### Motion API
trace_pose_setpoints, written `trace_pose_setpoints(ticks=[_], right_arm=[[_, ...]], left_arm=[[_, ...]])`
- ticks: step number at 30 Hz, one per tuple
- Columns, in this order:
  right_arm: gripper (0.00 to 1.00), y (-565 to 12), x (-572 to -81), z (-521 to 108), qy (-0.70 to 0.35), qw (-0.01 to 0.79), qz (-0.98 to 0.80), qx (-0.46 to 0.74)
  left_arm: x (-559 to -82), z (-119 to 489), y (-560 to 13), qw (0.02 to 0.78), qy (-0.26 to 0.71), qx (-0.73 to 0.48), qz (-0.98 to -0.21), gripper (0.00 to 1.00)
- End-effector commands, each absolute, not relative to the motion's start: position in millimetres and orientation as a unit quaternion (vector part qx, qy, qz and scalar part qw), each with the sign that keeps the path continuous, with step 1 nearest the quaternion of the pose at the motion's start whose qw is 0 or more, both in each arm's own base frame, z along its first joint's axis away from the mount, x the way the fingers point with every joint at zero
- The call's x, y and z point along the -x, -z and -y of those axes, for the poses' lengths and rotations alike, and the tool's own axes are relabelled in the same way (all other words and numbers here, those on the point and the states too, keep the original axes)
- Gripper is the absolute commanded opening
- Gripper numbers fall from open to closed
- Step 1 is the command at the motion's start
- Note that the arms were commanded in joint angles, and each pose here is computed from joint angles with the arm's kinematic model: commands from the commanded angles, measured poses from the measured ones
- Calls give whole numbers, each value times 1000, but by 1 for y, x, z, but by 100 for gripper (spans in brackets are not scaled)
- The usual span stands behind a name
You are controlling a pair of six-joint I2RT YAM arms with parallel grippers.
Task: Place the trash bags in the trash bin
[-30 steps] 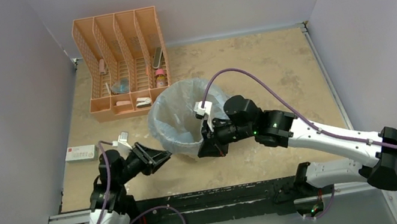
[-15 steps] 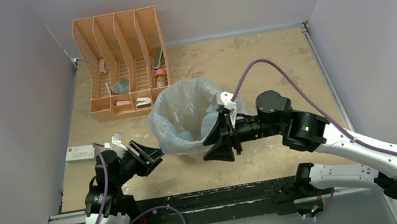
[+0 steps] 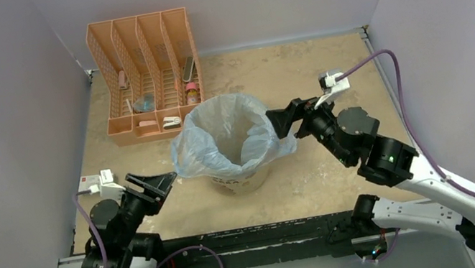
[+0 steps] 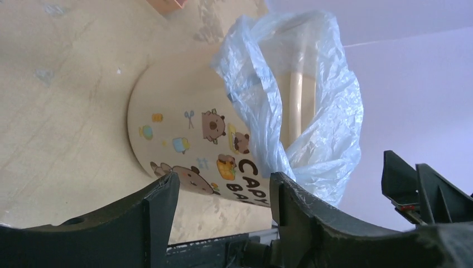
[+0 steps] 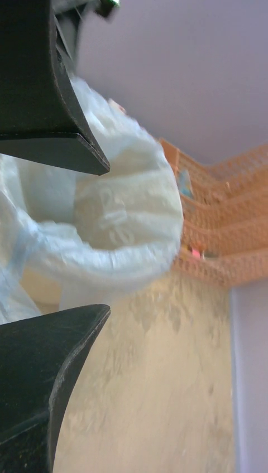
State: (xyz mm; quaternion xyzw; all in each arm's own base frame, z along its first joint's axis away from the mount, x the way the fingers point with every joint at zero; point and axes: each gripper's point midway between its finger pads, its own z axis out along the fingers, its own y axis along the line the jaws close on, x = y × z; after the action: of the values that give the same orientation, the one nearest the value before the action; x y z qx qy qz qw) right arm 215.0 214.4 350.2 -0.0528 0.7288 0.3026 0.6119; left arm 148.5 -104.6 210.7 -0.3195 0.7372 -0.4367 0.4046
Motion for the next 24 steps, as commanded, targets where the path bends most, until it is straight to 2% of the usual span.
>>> trace_pose_setpoints(ticks=[1, 4, 7, 11, 15, 18, 24], right_arm=[[89, -335, -257, -178, -256, 624, -737, -49], [90, -320, -280, -162, -273, 606, -745, -57], [90, -303, -289, -159, -295, 587, -752, -52], [90, -284, -291, -172, -320, 564, -761, -36], [90, -275, -293, -166, -310, 564, -763, -58], [90, -273, -292, -149, -279, 581, -760, -81], [89, -266, -278, -141, -280, 588, -756, -74]], left_arm=[[-160, 88, -221, 435, 381, 323, -749, 61], [-165, 80, -216, 421, 327, 323, -782, 62], [-163, 71, -220, 424, 303, 338, -784, 61], [-167, 76, -239, 468, 341, 309, -754, 64], [-190, 95, -218, 426, 344, 277, -790, 64], [-208, 95, -205, 387, 308, 287, -820, 56], [-232, 105, -216, 399, 324, 260, -818, 55]])
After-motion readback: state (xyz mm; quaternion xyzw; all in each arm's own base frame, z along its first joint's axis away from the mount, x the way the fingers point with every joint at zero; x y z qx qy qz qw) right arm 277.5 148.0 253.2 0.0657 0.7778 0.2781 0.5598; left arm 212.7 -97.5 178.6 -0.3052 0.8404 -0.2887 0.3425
